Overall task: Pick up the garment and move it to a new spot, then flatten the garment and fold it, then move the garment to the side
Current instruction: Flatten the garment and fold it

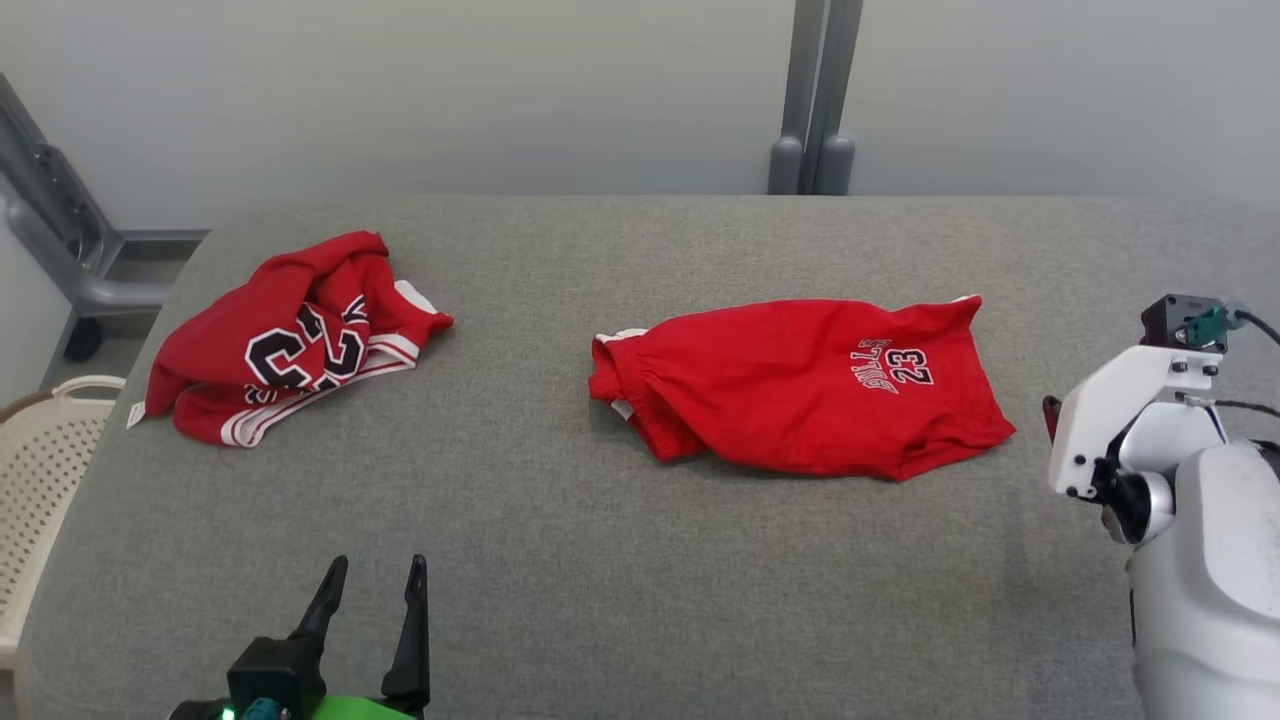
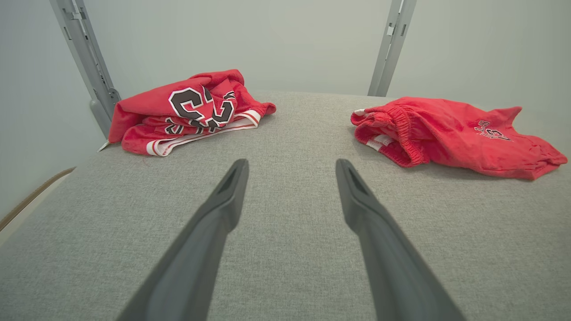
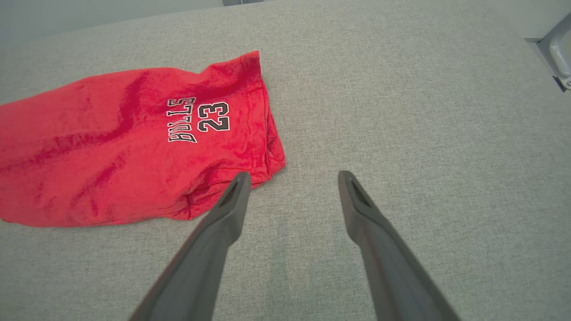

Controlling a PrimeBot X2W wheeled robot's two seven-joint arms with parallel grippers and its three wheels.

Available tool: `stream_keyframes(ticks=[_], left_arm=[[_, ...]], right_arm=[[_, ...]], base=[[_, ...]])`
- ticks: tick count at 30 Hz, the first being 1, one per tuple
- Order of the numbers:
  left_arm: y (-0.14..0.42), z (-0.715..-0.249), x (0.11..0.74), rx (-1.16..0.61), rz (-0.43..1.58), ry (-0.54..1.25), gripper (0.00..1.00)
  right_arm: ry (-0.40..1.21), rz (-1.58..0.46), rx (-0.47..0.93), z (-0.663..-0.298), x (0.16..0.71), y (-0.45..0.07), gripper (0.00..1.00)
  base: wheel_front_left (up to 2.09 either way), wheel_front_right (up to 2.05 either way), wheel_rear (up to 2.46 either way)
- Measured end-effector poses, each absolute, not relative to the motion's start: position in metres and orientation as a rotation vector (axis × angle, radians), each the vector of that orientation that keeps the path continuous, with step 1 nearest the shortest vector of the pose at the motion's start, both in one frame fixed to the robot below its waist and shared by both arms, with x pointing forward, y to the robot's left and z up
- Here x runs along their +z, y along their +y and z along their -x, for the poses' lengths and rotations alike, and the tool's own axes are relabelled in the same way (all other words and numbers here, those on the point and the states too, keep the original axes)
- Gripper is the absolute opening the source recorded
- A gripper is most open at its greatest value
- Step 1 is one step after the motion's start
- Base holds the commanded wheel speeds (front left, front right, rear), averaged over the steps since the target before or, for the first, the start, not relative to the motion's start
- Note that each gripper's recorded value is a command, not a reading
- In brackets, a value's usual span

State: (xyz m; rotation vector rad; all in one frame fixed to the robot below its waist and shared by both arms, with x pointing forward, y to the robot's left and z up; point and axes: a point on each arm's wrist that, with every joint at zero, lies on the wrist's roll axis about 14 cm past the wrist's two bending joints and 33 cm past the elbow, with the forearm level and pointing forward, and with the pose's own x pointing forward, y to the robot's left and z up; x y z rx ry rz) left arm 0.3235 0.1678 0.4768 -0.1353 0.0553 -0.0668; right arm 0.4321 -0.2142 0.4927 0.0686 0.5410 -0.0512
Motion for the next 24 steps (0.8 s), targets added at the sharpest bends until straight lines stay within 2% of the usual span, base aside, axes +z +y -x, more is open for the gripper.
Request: stream_keyframes(ticks=[5,13,24], left_arm=[[0.164,-0.329,0.473,-0.085,0.127,0.079,1.00],[0.170,-0.347,0.468,-0.077,0.116,0.100,1.00],[0.184,-0.349,0.444,-0.031,0.095,0.180,1.00]], right_arm=[[0.689,-0.063,-0.093,-0.456,0.476,-0.218,1.00],[0.754,-0.044,-0.155,-0.499,0.462,-0.224,1.00],[0.875,-0.077,-0.137,-0.528,0.408,-0.198,1.00]], base=[[0.00,0.00,0.00],[0.00,0.00,0.00],[0.00,0.00,0.00]])
